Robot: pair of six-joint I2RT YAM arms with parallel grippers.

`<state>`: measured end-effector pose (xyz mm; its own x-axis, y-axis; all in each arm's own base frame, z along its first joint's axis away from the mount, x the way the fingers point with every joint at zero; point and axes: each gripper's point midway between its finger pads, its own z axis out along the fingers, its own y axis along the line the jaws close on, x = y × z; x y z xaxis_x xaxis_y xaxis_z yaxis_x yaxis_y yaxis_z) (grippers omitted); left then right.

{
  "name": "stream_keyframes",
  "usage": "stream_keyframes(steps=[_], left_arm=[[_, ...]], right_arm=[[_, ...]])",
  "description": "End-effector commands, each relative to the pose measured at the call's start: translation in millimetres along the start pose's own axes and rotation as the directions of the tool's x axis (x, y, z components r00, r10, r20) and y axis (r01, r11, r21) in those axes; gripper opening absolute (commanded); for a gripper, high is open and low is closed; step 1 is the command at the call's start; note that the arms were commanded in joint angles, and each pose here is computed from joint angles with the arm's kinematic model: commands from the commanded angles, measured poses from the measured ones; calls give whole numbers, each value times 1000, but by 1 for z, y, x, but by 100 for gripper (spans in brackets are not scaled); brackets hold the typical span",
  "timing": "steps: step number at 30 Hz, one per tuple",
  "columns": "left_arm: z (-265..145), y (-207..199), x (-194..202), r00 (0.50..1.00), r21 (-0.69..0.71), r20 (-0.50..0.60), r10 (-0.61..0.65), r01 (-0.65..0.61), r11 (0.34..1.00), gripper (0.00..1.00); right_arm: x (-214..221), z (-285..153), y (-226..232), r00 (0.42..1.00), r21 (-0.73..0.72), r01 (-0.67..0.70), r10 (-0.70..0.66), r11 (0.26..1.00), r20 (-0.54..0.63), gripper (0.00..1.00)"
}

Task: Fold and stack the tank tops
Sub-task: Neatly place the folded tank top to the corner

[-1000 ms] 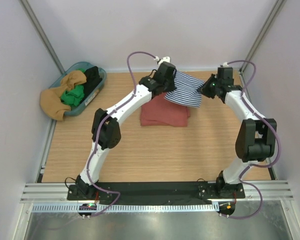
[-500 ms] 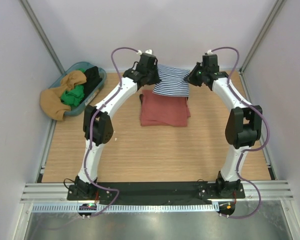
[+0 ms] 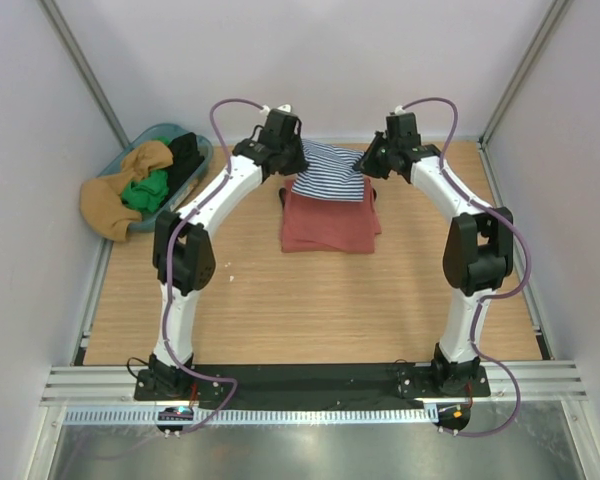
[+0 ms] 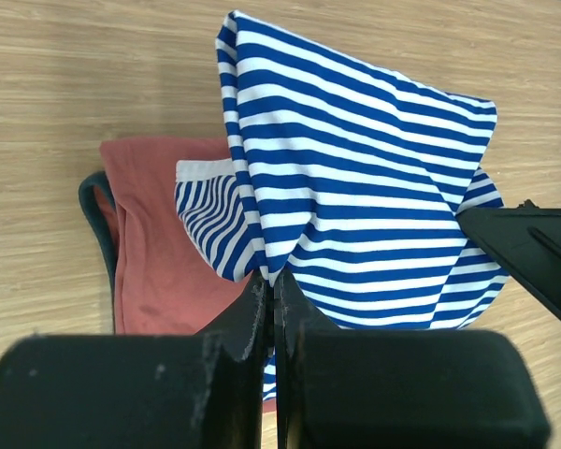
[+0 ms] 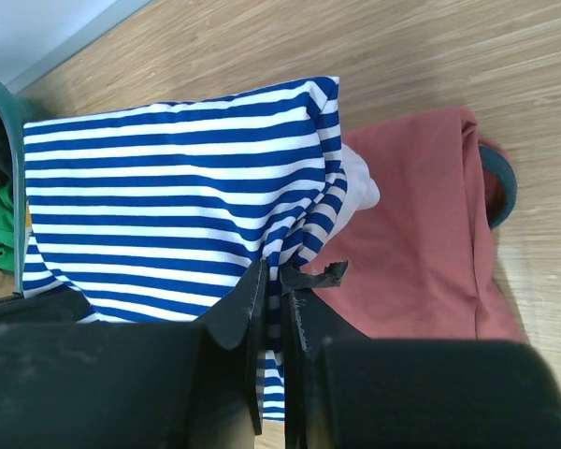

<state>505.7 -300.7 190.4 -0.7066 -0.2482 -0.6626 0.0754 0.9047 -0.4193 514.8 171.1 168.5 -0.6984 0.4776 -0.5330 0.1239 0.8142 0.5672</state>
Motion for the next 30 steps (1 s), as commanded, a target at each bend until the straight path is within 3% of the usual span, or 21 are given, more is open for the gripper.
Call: stream_keyframes(steps=[1,12,15,22,30], left_arm=[[-22,-14,-32,998,55,68,12,-16,998,0],[-8,-8,-35,998,57,65,9,-13,998,0],[-4,-8,-11,1000,98,6,-23,22,995,0],[11,37,71,986,1,-136,-101,102,995,0],[11,54,106,974,-45,-190,-120,114,992,0]], right_arm=[[-24,-12,19,998,-32,25,-23,999,60,1],[-17,3,13,999,-24,41,-40,999,26,1],[2,7,-2,1000,-3,28,-28,1000,-2,1],[65,11,-46,995,62,13,-7,998,-100,1],[84,5,-59,992,99,44,-31,994,-125,7]])
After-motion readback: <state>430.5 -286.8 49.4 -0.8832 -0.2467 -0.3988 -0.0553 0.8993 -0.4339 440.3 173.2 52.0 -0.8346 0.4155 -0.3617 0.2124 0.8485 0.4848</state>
